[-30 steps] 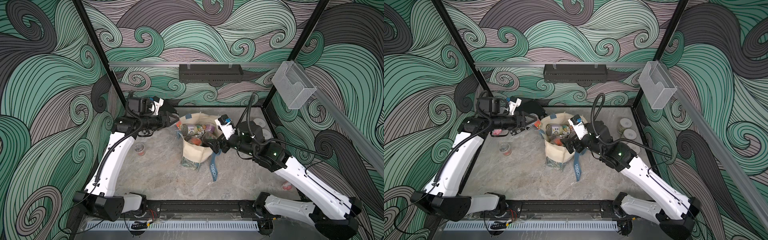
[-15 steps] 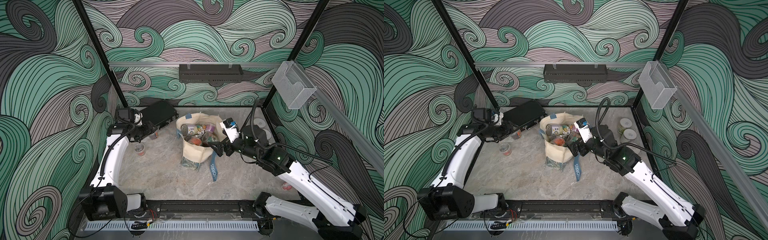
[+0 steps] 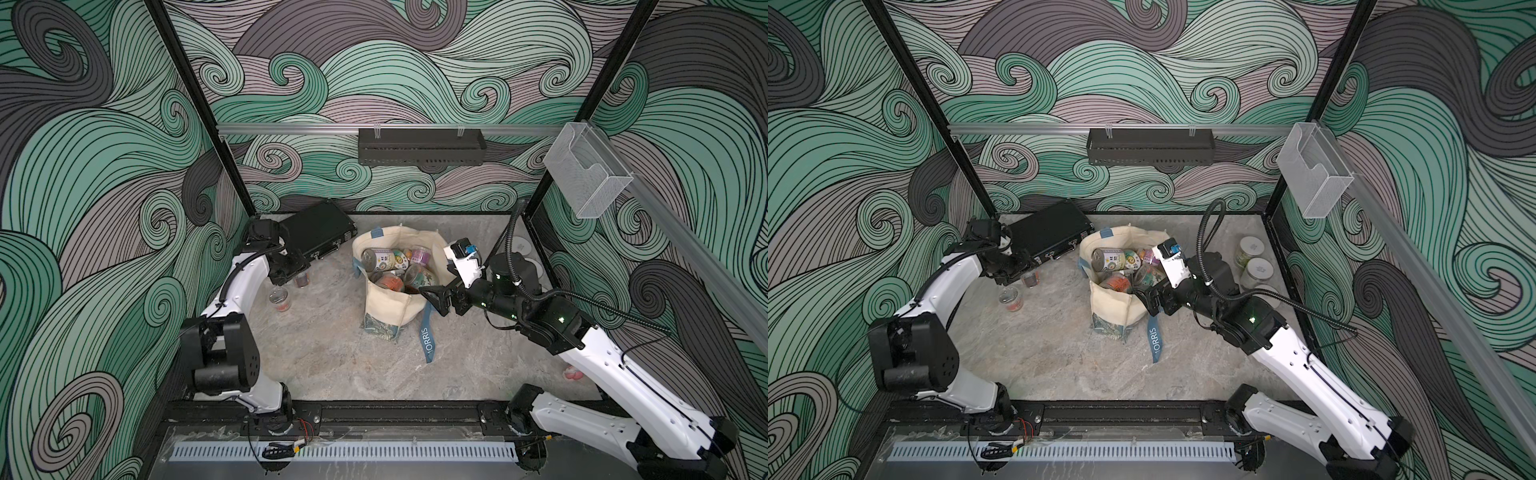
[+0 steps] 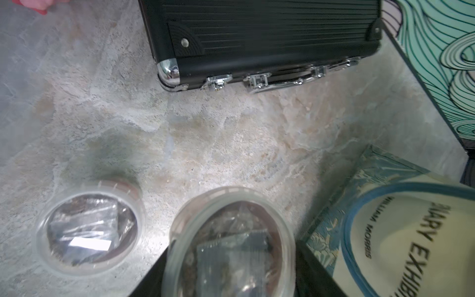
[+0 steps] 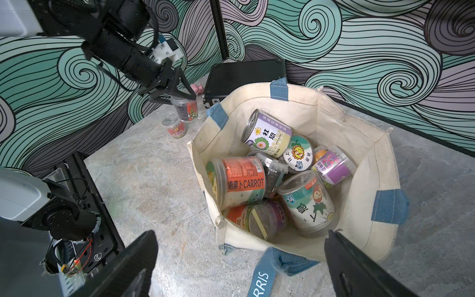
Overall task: Take out the seed jars from the canvas bag
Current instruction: Place the seed jar at the center of the board.
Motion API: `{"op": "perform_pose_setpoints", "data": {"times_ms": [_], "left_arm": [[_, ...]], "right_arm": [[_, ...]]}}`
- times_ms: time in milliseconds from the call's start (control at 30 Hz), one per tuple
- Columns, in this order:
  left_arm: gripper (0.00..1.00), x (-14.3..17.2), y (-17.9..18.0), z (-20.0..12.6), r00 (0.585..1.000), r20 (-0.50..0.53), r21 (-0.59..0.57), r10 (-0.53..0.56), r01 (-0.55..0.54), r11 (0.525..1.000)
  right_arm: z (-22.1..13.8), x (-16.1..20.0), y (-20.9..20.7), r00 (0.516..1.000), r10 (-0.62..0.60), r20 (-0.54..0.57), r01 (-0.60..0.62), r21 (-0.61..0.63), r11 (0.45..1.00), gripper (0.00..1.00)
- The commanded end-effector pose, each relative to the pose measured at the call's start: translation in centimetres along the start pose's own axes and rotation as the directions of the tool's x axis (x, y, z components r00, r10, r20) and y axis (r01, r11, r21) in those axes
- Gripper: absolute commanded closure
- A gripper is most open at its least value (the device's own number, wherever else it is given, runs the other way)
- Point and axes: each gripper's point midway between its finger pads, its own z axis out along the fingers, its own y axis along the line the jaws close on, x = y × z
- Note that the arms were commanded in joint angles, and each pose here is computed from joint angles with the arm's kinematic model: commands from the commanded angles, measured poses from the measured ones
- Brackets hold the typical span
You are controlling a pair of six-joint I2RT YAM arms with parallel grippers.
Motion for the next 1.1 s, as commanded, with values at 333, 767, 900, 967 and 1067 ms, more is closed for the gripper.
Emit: {"op": "perform_pose_setpoints", "data": {"times_ms": [333,767,900,967,1067], "left_arm": [[0.5,-3.3,1.3,5.6,0.997,0.019,-0.073,-0.069,0.07,0.995],[0.49,-2.6,2.6,8.0,0.996,0.025,-0.09,-0.087,0.089,0.992],[0.46,-1.8,3.4,8.5,0.996,0.006,-0.115,-0.089,0.089,0.989],[0.44,-1.3,3.8,8.6,0.996,0.0,-0.13,-0.093,0.092,0.987],[0.35,-0.9,4.2,8.0,0.995,-0.002,-0.149,-0.098,0.097,0.984]], "right_arm": [[-0.4,0.2,-0.1,1.0,0.018,-0.001,-0.018,-0.014,1.0,0.01],[0.4,0.4,0.0,1.0,0.022,-0.018,-0.023,-0.025,0.999,0.01],[0.3,0.5,0.0,1.0,0.025,-0.02,-0.025,-0.027,0.999,0.01],[0.3,0.5,0.0,0.999,0.026,-0.019,-0.027,-0.028,0.999,0.01],[0.4,0.7,0.1,0.999,0.03,-0.026,-0.031,-0.03,0.999,0.01]]}}
